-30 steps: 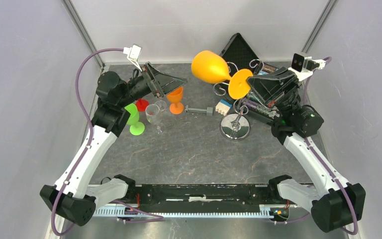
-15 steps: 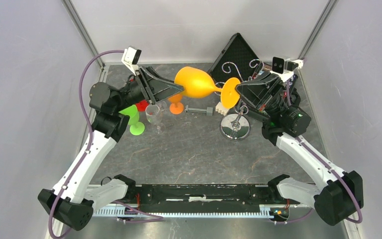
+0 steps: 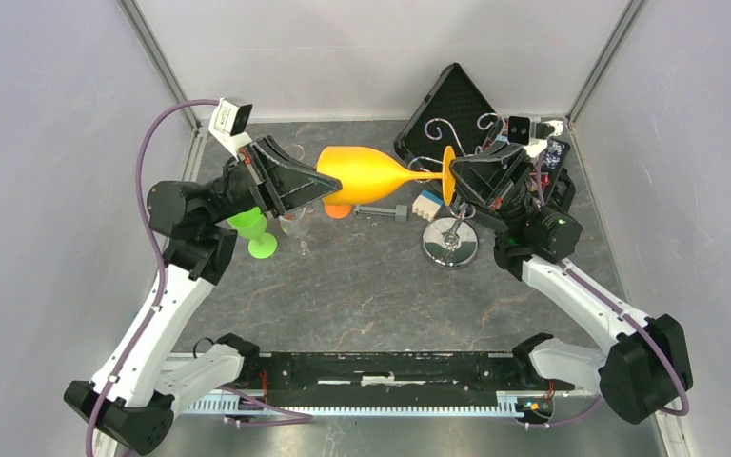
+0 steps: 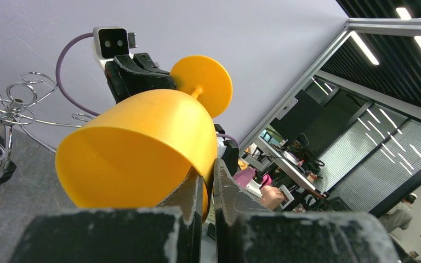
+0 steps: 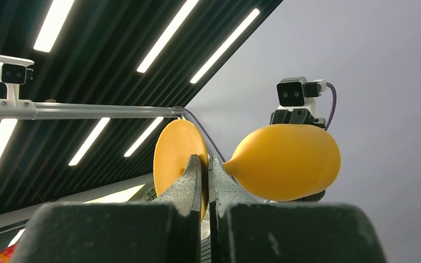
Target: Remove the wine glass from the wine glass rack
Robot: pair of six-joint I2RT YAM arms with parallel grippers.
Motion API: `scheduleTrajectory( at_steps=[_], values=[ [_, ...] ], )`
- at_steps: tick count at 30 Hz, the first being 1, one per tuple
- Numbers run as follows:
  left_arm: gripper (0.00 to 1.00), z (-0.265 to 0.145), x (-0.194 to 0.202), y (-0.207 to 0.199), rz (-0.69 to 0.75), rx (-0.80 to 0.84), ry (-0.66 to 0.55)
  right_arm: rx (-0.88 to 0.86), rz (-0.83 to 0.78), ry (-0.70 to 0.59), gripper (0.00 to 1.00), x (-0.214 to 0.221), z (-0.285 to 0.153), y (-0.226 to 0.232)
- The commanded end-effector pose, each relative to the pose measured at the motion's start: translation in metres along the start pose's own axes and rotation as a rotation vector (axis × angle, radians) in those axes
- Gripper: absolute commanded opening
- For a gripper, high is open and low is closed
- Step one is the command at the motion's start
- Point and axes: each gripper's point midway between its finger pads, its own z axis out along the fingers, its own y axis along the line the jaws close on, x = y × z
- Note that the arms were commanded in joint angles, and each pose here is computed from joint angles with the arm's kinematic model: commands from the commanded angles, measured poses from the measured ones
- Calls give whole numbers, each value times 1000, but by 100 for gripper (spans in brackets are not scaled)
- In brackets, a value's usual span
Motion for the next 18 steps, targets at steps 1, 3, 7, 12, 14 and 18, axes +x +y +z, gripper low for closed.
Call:
scheduleTrajectory(
  at_steps=[1, 3, 7, 12, 14, 18],
  values=[
    [2, -2, 6, -10, 72, 42, 22, -6, -29, 25, 9, 5, -2, -5],
    [2, -2, 5, -10, 83, 36, 15, 4, -43, 30, 28, 6, -2, -8],
    [2, -5, -7, -2, 135, -62, -55, 91, -124, 12, 53, 3, -6, -25],
    [2, -30, -22, 8, 325, -301, -161, 244, -286, -7, 67, -3, -14, -51],
    [2, -39, -23, 13, 355, -377, -156, 337, -349, -7, 69, -9, -18, -66],
    [2, -60, -25, 30, 425, -571, -109, 494, -486, -14, 72, -22, -30, -86]
  ],
)
